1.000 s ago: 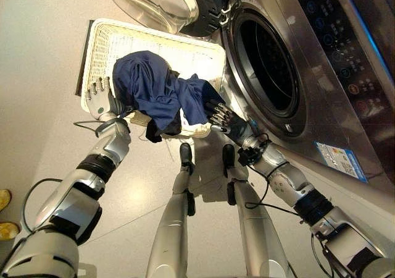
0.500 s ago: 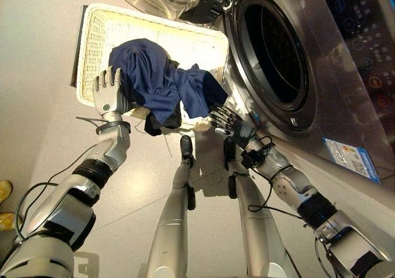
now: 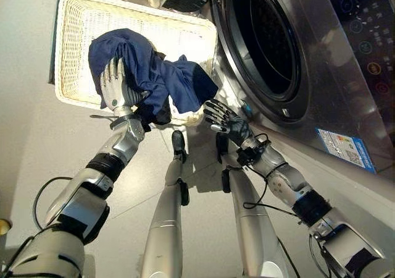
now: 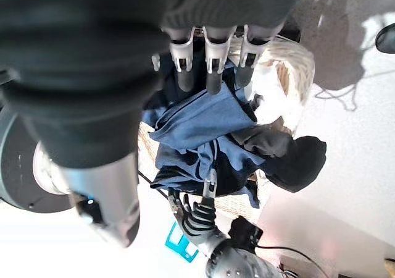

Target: Put the clothes into the washing machine.

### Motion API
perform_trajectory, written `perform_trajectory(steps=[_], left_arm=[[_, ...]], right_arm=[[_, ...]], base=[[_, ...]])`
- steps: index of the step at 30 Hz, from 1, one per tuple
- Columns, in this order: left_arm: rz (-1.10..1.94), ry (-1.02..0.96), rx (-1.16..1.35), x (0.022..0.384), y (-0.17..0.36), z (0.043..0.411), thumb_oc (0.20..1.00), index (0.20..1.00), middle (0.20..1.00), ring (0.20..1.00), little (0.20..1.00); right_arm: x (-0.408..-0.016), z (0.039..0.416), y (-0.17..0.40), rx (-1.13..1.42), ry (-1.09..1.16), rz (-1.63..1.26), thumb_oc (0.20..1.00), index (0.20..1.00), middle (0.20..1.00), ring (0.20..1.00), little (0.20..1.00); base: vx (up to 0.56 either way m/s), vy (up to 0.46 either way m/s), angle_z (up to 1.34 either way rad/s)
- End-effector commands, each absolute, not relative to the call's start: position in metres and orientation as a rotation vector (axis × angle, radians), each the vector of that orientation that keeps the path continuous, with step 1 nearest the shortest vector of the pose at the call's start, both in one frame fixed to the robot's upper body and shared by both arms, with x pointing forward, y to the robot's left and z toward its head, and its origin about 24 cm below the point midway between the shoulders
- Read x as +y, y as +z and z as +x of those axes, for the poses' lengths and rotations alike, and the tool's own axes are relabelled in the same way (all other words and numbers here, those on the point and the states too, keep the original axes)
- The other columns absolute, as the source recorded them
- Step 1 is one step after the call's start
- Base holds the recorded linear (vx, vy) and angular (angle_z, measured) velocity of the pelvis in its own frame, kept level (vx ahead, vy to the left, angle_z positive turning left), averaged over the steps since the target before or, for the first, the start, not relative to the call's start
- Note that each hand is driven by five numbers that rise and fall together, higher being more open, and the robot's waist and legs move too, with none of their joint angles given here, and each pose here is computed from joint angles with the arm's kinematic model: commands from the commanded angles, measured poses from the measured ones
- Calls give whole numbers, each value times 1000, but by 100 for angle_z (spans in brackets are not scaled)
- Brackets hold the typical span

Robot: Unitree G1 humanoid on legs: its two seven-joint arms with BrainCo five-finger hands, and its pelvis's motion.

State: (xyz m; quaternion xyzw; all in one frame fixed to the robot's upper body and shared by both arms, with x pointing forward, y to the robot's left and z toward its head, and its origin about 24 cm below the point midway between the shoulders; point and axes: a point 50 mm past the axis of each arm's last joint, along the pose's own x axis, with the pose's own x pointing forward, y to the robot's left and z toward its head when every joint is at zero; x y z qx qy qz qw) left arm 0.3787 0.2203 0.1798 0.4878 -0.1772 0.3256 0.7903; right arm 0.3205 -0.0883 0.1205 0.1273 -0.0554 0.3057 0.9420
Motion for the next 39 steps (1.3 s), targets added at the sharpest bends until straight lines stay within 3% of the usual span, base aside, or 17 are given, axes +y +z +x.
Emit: perform_trajectory(steps=[1, 7, 8, 9, 10, 11, 17, 22, 24, 28, 39], left_arm=[[1166, 759, -331, 236, 196, 384, 1000, 1000, 1000, 1000, 1000], [1190, 736, -294, 239, 207, 391, 1000, 1000, 1000, 1000, 1000], [1200, 727, -298, 238, 210, 392, 862, 862, 862, 862, 862], [1201, 719, -300, 237, 212, 393, 583, 583, 583, 583, 583], [1192, 708, -300, 236, 216, 395, 363, 363, 363, 363, 363], [1189, 695, -294, 236, 220, 397, 200, 200, 200, 200, 200], [1275, 659, -258, 233, 229, 403, 200, 200, 200, 200, 200], [1255, 705, -374, 232, 238, 401, 200, 200, 200, 200, 200], [989, 812, -645, 231, 256, 387, 200, 200, 200, 200, 200], [803, 870, -784, 234, 264, 374, 200, 200, 200, 200, 200], [330, 926, -1231, 230, 249, 286, 200, 200, 200, 200, 200]], right_arm=[[-74, 314, 137, -185, 681, 325, 1000, 1000, 1000, 1000, 1000], [-74, 316, 142, -189, 684, 314, 1000, 1000, 1000, 1000, 1000], [-73, 317, 143, -190, 685, 311, 1000, 1000, 1000, 1000, 1000], [-74, 317, 144, -191, 685, 309, 1000, 1000, 1000, 1000, 1000], [-74, 318, 145, -193, 685, 305, 1000, 1000, 1000, 1000, 1000], [-75, 319, 146, -194, 686, 302, 1000, 1000, 1000, 1000, 1000], [-74, 319, 146, -196, 710, 295, 1000, 1000, 1000, 1000, 1000], [-71, 318, 145, -200, 727, 290, 1000, 1000, 1000, 1000, 1000], [-73, 314, 143, -209, 726, 299, 1000, 1000, 1000, 1000, 1000], [-74, 310, 139, -214, 715, 302, 1000, 1000, 1000, 1000, 1000], [-77, 287, 127, -237, 644, 293, 1000, 1000, 1000, 1000, 1000]], base=[[30, 50, -7], [29, 57, -4], [28, 74, -13], [26, 63, -16], [24, 76, -13], [25, 84, -7], [14, 72, -11], [-10, 20, -5], [-38, -26, -5], [-28, -43, 0], [-59, -86, 12]])
